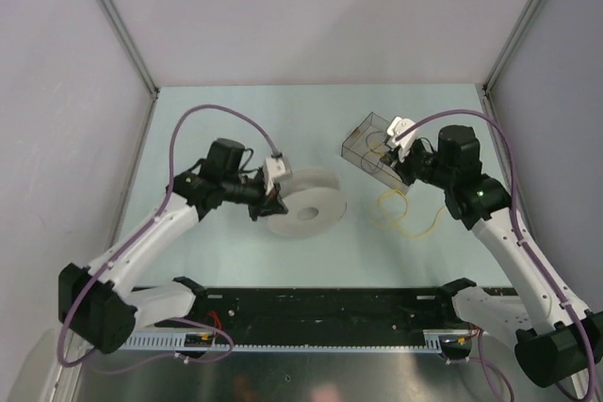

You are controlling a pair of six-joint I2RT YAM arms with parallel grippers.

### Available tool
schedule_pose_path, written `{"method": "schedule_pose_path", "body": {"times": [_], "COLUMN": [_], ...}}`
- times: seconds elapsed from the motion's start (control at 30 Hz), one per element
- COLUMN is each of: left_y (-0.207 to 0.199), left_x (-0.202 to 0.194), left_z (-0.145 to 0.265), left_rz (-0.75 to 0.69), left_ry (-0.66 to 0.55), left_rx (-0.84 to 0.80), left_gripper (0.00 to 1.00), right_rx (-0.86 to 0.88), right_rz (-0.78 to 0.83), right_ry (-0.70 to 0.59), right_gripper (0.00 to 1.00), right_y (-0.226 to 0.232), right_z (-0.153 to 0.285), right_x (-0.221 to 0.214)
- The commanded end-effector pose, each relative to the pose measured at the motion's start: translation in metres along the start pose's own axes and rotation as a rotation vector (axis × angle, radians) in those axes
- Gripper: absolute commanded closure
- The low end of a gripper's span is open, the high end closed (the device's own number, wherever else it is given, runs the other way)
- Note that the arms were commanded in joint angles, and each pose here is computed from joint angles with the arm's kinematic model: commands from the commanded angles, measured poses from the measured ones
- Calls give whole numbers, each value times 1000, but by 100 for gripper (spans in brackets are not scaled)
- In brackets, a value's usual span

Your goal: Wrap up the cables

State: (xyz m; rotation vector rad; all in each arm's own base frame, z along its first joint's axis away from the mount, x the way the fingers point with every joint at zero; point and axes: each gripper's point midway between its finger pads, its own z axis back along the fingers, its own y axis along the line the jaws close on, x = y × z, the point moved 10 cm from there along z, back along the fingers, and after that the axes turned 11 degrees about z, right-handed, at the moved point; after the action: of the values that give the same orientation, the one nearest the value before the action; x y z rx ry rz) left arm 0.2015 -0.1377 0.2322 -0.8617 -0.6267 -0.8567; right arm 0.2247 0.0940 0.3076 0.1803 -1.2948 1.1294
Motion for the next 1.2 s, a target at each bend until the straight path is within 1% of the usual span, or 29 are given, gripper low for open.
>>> {"method": "schedule_pose_path", "body": {"times": [0.0, 0.07, 0.13, 0.3, 0.33, 0.37, 0.4, 0.43, 0.5, 0.53, 0.6, 0.67, 0.73, 0.77, 0.87, 0.97, 1.03, 1.1, 1.17], "left_y": [-14, -19, -23, -25, -26, -26, -27, -27, -30, -34, -43, -54, -63, -65, -58, -38, -25, -15, -7], "left_x": [-11, -12, -11, -7, -6, -4, -2, 1, 9, 14, 24, 34, 45, 49, 63, 69, 71, 72, 69], "left_z": [0, -6, -11, -24, -26, -27, -27, -26, -20, -14, -1, 14, 30, 37, 52, 58, 55, 48, 41], "left_rz": [-350, -405, -427, -421, -420, -419, -421, -420, -431, -449, -484, -522, -538, -522, -392, -264, -230, -219, -205], "left_ry": [109, 136, 154, 182, 185, 185, 183, 180, 163, 142, 82, 14, -52, -82, -157, -249, -267, -257, -238], "left_rx": [121, 120, 114, 81, 76, 75, 80, 92, 110, 109, 106, 113, 135, 158, 252, 259, 268, 269, 230], "left_gripper": [100, 100, 99, 91, 88, 82, 71, 58, 36, 27, 14, 5, 2, 1, 1, 1, 1, 0, 0], "right_rx": [101, 158, 211, 336, 357, 377, 393, 404, 420, 424, 424, 426, 430, 433, 438, 434, 446, 446, 444], "right_rz": [56, 85, 109, 134, 140, 146, 149, 151, 161, 166, 176, 177, 175, 171, 175, 192, 201, 213, 238], "right_ry": [-47, -53, -61, -68, -70, -73, -77, -83, -97, -104, -117, -125, -125, -124, -113, -72, -30, 7, 44], "right_gripper": [100, 100, 100, 100, 100, 100, 100, 100, 100, 100, 100, 100, 100, 100, 100, 100, 100, 100, 100], "right_y": [11, 19, 28, 51, 55, 58, 61, 62, 64, 64, 64, 64, 64, 64, 65, 66, 69, 73, 79], "right_z": [-3, -8, -12, -21, -22, -24, -25, -27, -30, -31, -34, -37, -40, -43, -51, -62, -70, -75, -79], "right_x": [15, 16, 19, 22, 23, 23, 24, 24, 26, 26, 28, 30, 30, 30, 30, 31, 31, 32, 33]}}
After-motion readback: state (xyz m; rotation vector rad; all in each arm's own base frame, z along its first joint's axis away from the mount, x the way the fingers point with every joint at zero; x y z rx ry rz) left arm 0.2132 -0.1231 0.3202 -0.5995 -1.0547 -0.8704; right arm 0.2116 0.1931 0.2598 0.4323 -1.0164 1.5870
